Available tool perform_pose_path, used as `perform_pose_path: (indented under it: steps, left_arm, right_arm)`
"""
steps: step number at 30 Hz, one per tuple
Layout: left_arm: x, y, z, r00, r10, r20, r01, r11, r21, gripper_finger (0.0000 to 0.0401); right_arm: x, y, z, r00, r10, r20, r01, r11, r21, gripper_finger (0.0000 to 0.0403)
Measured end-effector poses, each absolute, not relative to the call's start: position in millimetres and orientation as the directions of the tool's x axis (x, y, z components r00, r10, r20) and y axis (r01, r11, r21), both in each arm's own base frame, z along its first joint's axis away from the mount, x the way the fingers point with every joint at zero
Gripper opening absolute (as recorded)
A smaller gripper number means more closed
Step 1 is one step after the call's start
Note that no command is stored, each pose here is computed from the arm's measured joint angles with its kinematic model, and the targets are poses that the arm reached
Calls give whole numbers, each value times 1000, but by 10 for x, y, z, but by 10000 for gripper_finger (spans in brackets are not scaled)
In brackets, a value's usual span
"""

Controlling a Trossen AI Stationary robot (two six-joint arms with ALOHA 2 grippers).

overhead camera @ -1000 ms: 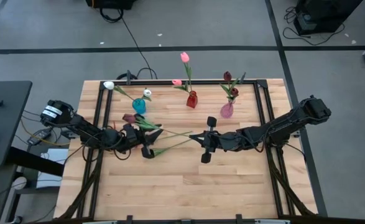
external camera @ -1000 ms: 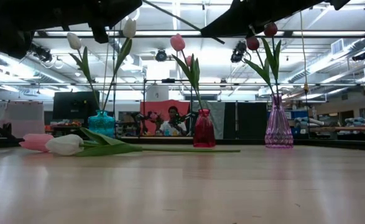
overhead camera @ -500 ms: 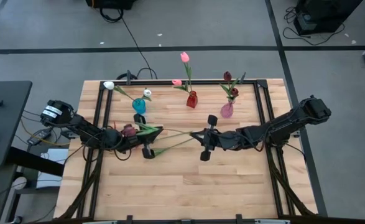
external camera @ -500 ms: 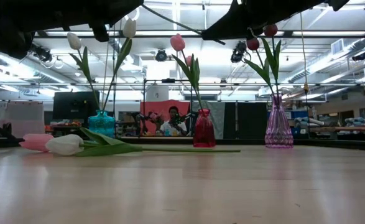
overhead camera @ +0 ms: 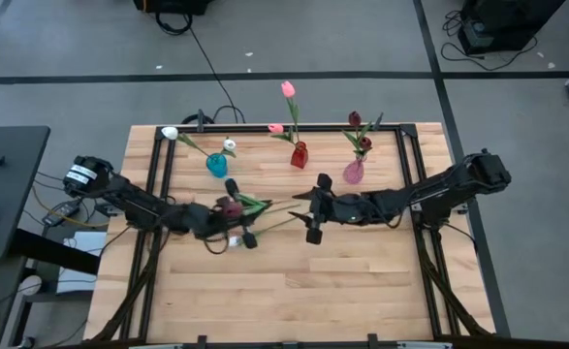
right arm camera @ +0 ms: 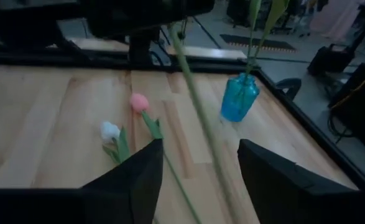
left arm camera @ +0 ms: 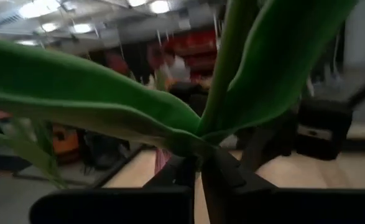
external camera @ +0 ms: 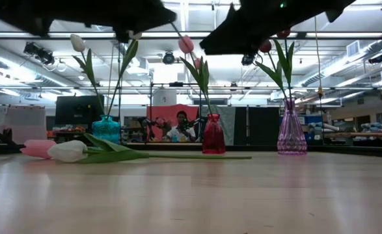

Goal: Sort flowers into vase by color
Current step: Put the red flower into the pink vase

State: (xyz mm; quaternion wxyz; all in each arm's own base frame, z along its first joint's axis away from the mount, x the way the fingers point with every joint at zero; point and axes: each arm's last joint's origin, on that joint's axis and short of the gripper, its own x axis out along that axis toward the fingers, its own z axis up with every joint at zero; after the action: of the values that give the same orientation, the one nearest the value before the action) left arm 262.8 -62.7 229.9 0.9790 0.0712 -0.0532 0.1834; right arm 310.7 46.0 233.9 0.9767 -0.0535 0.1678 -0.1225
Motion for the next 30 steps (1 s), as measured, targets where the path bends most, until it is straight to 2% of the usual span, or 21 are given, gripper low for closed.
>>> perform_pose_path:
  steps: [4, 11, 20, 26, 30]
  left_arm:
    - [2817, -638, 2445, 940, 339, 27, -339, 926, 168, 15]
    - [2933, -581, 2515, 956, 284, -75, -271, 951, 151, 15]
    - [2939, -529, 2423, 955, 249, -163, -230, 965, 129, 15]
    - [2936, -529, 2412, 953, 248, -175, -228, 965, 129, 15]
    - [2937, -526, 2414, 952, 253, -173, -232, 964, 128, 15]
  right_arm:
    - [3255, 461, 2239, 902, -266, -339, 212, 959, -189, 221]
    - [3462, 495, 2190, 881, -347, -320, 240, 913, -329, 187]
    - [3508, 529, 2258, 902, -330, -280, 229, 913, -339, 140]
    - [3508, 533, 2257, 907, -310, -285, 209, 919, -334, 100]
    - [3511, 509, 2255, 905, -313, -288, 214, 920, -329, 48]
